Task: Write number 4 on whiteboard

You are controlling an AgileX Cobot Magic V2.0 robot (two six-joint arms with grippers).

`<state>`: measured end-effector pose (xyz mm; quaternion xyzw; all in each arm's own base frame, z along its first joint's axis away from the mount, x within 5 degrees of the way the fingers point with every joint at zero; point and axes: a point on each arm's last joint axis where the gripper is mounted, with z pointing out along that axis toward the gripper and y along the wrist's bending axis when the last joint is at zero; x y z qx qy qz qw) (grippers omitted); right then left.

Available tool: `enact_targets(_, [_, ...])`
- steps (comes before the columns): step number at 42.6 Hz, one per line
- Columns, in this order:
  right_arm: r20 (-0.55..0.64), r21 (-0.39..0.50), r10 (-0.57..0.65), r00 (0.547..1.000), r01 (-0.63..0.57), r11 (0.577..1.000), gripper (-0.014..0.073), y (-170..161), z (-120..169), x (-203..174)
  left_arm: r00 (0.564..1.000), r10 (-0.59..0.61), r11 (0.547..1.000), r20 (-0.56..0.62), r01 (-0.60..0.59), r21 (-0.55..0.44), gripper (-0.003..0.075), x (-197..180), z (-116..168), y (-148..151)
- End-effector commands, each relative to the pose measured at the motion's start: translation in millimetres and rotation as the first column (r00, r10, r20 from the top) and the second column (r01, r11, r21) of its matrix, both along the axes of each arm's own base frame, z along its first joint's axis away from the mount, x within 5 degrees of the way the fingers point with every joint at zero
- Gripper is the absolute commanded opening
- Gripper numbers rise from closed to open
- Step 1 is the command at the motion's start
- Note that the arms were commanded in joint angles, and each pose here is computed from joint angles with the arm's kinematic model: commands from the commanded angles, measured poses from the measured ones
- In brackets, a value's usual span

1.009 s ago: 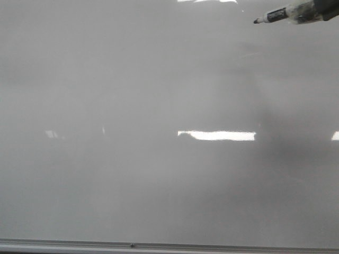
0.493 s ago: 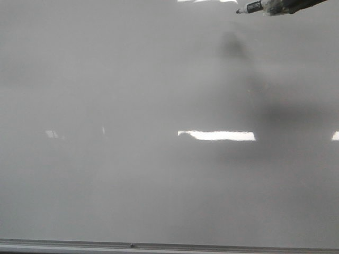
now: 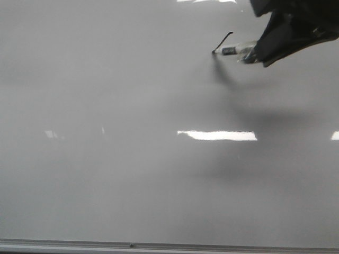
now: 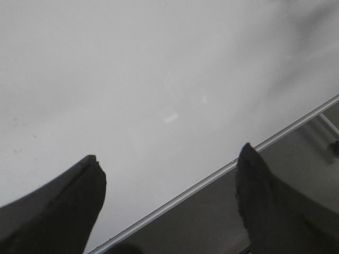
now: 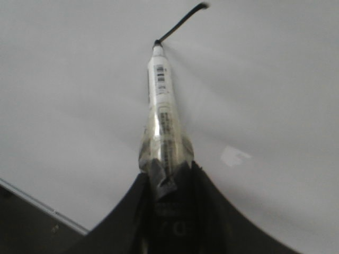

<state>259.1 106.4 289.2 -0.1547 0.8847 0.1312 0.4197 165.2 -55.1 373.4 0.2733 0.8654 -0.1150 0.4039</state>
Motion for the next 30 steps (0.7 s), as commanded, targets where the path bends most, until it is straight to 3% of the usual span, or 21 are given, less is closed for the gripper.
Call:
enact_targets(1, [0.091,0.002,0.017,0.996,-0.017,1.000,-0.0068,4.8,14.8,4.8,0.997,0.025,0.998,0.078,-0.020,-0.061,0.0501,-0.4,14.9,-1.0])
enact_targets(10, [0.091,-0.013,0.007,0.996,-0.006,1.000,-0.0068,-2.4,17.9,2.9,0.997,0.025,0.998,0.078,-0.020,-0.061,0.0501,-0.4,14.9,-1.0])
enact_targets(22, [0.029,-0.065,-0.144,0.989,0.146,0.987,-0.0068,-58.4,27.8,-6.4,0.997,0.025,0.998,0.078,-0.020,-0.061,0.0501,-0.4,14.9,-1.0])
enact_targets(30, [0.079,-0.035,-0.120,0.990,0.123,0.992,-0.0068,-53.3,43.5,-20.4,0.997,0.025,0.998,0.078,-0.020,-0.061,0.0501,-0.4,14.9,-1.0])
